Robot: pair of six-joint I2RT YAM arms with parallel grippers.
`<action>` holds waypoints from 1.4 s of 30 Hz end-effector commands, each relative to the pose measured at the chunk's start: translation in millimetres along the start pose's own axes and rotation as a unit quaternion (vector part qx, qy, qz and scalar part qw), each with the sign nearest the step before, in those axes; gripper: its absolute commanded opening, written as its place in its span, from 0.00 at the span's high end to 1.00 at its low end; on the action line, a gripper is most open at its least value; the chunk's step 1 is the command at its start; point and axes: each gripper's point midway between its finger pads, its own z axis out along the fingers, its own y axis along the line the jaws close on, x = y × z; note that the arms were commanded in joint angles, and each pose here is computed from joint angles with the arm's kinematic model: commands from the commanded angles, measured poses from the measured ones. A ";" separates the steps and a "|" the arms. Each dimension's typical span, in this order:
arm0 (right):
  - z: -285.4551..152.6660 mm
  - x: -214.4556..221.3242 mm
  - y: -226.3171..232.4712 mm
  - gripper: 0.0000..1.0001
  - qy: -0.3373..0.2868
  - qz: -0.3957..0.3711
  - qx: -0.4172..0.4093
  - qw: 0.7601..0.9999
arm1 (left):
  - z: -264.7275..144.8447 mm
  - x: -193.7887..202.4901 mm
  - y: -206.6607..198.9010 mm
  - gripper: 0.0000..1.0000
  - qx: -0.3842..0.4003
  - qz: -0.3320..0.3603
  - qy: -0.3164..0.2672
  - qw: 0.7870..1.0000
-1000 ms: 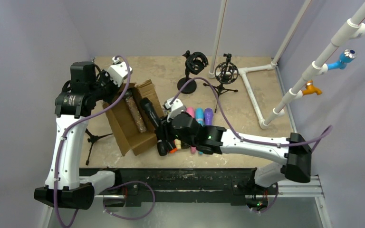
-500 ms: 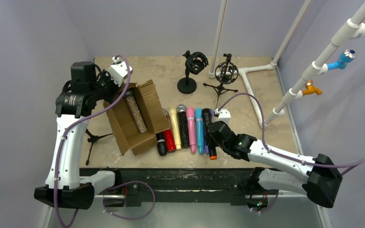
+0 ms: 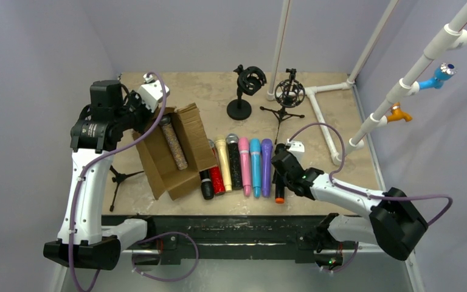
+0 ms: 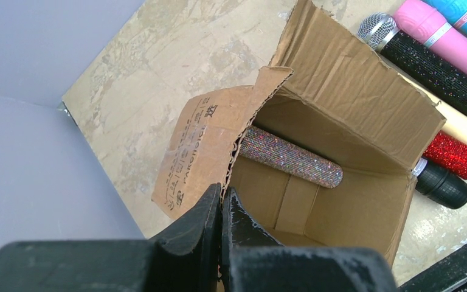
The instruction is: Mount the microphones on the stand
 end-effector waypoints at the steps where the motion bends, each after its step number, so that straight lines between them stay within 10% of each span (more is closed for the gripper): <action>1: 10.5 -32.5 17.0 1.00 -0.034 0.029 -0.008 0.999 | -3.9 -8.5 -5.3 1.00 0.008 -0.001 -0.022 1.000; 12: 6.0 -48.9 41.6 0.38 -0.028 0.017 -0.051 0.998 | -4.9 -9.0 -6.9 1.00 0.011 -0.001 -0.024 1.000; 22: -62.0 -109.8 71.5 0.42 -0.099 0.030 -0.132 0.986 | -7.6 -13.9 -10.2 1.00 0.018 -0.012 -0.033 0.999; 33: -157.8 -117.5 250.2 0.45 -0.147 -0.082 -0.283 0.944 | -13.8 -12.2 -11.1 1.00 0.016 -0.020 -0.023 0.999; 42: -136.9 -69.1 362.5 0.39 -0.145 -0.188 -0.314 0.919 | -17.7 -4.8 -10.0 1.00 0.008 -0.033 0.000 0.999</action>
